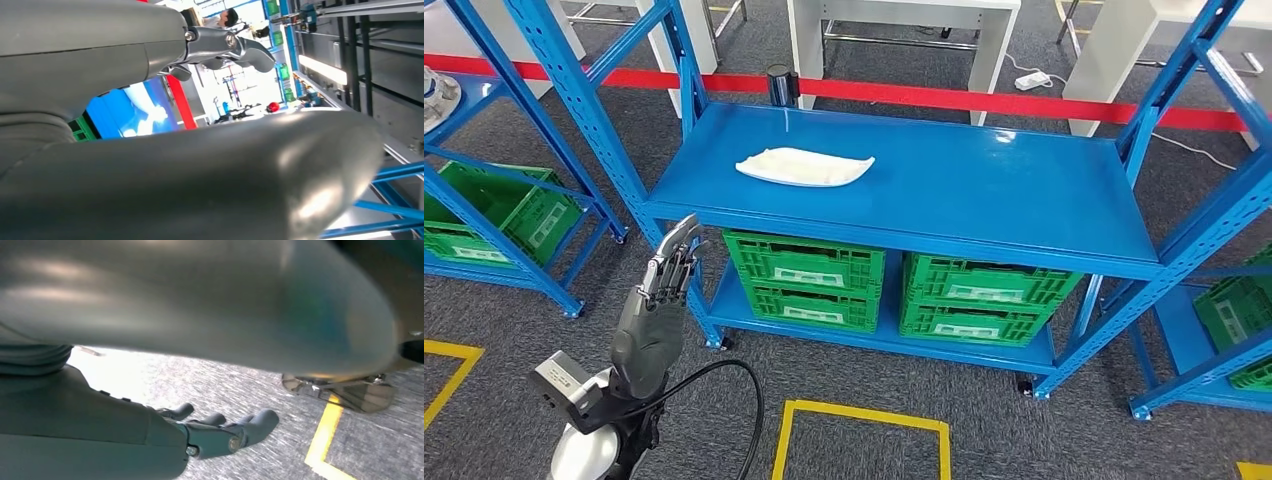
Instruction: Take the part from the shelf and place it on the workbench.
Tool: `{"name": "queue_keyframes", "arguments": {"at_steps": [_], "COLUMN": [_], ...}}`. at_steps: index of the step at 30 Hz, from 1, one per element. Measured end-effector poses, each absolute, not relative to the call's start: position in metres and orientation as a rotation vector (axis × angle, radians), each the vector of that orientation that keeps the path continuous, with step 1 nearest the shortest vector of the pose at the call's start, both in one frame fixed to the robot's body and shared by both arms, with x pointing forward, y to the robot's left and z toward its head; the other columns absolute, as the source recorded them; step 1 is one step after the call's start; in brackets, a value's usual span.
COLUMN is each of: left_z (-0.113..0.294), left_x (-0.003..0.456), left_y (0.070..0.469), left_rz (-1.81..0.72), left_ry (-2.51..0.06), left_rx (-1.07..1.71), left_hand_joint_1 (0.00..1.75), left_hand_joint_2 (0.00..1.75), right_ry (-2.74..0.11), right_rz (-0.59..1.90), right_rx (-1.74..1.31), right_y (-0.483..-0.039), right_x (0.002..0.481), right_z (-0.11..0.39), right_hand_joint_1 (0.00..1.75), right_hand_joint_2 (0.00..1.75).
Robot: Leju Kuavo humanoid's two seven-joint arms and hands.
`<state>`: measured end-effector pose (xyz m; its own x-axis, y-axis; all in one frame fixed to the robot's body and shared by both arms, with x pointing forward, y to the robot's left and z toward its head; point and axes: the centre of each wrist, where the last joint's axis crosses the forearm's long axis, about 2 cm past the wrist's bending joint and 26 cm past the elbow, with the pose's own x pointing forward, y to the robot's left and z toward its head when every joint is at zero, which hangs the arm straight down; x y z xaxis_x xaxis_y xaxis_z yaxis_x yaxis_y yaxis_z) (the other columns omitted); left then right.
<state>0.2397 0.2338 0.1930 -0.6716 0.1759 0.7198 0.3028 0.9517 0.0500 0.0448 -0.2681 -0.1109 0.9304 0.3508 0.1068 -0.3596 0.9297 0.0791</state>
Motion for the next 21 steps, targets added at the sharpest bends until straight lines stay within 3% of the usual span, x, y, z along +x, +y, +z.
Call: {"name": "queue_keyframes", "arguments": {"at_steps": [21], "left_z": [0.1951], "left_x": [0.2401], "left_y": [0.2339], "left_rz": [-0.241], "left_ry": [-2.313], "left_rx": [-0.348], "left_hand_joint_1": [0.0], "left_hand_joint_2": [0.0], "right_ry": [-0.107], "right_rz": [0.341], "right_rx": [0.076], "right_y": [-0.2687], "right_x": [0.0448], "right_z": [-0.111], "right_hand_joint_1": [0.0], "right_hand_joint_2": [0.0]}}
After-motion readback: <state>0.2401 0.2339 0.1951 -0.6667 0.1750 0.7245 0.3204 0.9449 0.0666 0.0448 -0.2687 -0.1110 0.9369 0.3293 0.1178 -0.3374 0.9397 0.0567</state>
